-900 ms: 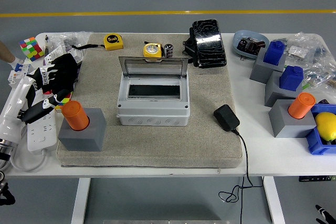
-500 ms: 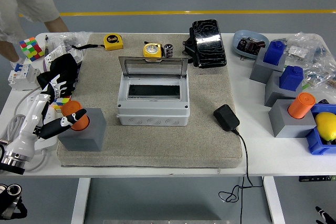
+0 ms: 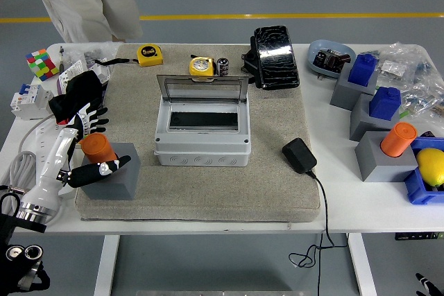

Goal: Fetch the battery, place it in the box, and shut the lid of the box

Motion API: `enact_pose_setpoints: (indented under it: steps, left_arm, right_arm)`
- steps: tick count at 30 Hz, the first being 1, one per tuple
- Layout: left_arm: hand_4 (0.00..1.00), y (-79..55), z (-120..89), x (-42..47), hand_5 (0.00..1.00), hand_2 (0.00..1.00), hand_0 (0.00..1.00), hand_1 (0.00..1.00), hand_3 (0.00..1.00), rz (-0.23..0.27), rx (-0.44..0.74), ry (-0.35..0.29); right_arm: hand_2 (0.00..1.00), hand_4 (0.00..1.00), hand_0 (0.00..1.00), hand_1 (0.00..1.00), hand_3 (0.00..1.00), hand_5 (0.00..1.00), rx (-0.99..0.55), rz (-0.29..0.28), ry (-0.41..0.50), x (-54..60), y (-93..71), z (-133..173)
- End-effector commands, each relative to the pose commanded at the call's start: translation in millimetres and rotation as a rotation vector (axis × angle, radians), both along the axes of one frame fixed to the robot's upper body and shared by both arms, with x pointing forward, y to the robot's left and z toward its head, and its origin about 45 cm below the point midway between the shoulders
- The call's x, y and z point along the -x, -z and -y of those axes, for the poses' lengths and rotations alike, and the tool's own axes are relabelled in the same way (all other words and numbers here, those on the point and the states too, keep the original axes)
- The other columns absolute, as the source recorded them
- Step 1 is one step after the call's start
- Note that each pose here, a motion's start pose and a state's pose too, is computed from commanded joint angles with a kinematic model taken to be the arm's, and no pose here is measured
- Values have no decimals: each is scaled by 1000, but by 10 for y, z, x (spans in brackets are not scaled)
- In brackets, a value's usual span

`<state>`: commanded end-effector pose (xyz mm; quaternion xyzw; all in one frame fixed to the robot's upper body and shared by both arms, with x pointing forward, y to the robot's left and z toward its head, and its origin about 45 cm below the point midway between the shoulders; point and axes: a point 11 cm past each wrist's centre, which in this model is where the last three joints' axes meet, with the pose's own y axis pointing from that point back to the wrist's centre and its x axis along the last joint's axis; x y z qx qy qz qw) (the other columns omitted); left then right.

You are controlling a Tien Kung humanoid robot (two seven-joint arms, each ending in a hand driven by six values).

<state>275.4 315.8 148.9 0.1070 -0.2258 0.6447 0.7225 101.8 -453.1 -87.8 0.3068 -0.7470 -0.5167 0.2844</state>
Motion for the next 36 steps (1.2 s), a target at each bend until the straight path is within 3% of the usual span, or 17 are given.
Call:
enact_pose_setpoints:
  steps: [4, 5, 10, 11, 16, 17, 22, 23, 28, 29, 34, 35, 36]
  left_arm:
    - [998, 8, 35, -8, 2, 750, 532, 627, 875, 4, 36, 0]
    - [998, 6, 42, -12, 2, 605, 514, 536, 757, 6, 41, 0]
    - [998, 11, 66, -28, 2, 605, 514, 536, 757, 9, 61, 3]
    - [998, 12, 67, -30, 2, 447, 473, 446, 644, 10, 64, 3]
    - [998, 26, 103, -57, 2, 447, 473, 446, 644, 11, 97, 3]
    - [998, 29, 111, -60, 2, 369, 364, 343, 469, 11, 106, 3]
    - [998, 36, 142, -80, 2, 369, 364, 343, 469, 19, 145, -7]
    - [998, 38, 146, -83, 2, 320, 210, 260, 408, 20, 151, -9]
    - [998, 47, 168, -103, 2, 320, 210, 260, 408, 25, 174, -17]
    - [938, 47, 171, -109, 2, 274, 117, 191, 336, 28, 180, -19]
    - [938, 61, 172, -128, 2, 274, 117, 191, 336, 21, 205, -35]
    - [853, 58, 172, -133, 2, 243, 103, 137, 284, 21, 209, -38]
    - [853, 56, 171, -136, 2, 243, 103, 137, 284, 22, 212, -40]
  right_arm:
    - [683, 983, 670, 677, 565, 472, 0, -2, 0, 6, 1, 1]
    - [683, 984, 670, 677, 566, 471, 0, -2, 0, 5, 0, 2]
    - [683, 984, 670, 677, 566, 471, 0, -1, 2, 4, -1, 6]
    - [684, 985, 670, 677, 567, 471, 0, -1, 2, 2, -2, 6]
    - [684, 985, 670, 677, 567, 471, -2, 0, 2, 2, 2, -3]
    - [683, 984, 670, 677, 566, 471, -2, 0, 1, 1, 2, -5]
    - [683, 984, 670, 677, 566, 471, -2, 0, 1, 2, 3, -7]
    - [683, 985, 670, 676, 566, 472, -2, 0, 1, 2, 4, -7]
    - [683, 985, 670, 676, 566, 472, -1, -4, -1, 10, 5, -7]
    - [683, 985, 670, 677, 567, 471, -1, -3, -2, 6, 4, -7]
    - [683, 985, 670, 677, 567, 471, 1, -3, -4, -5, 2, -8]
    - [682, 984, 669, 677, 567, 471, 2, -3, -4, -8, 1, -6]
    - [682, 984, 669, 677, 567, 471, 2, -3, -4, -10, 0, -5]
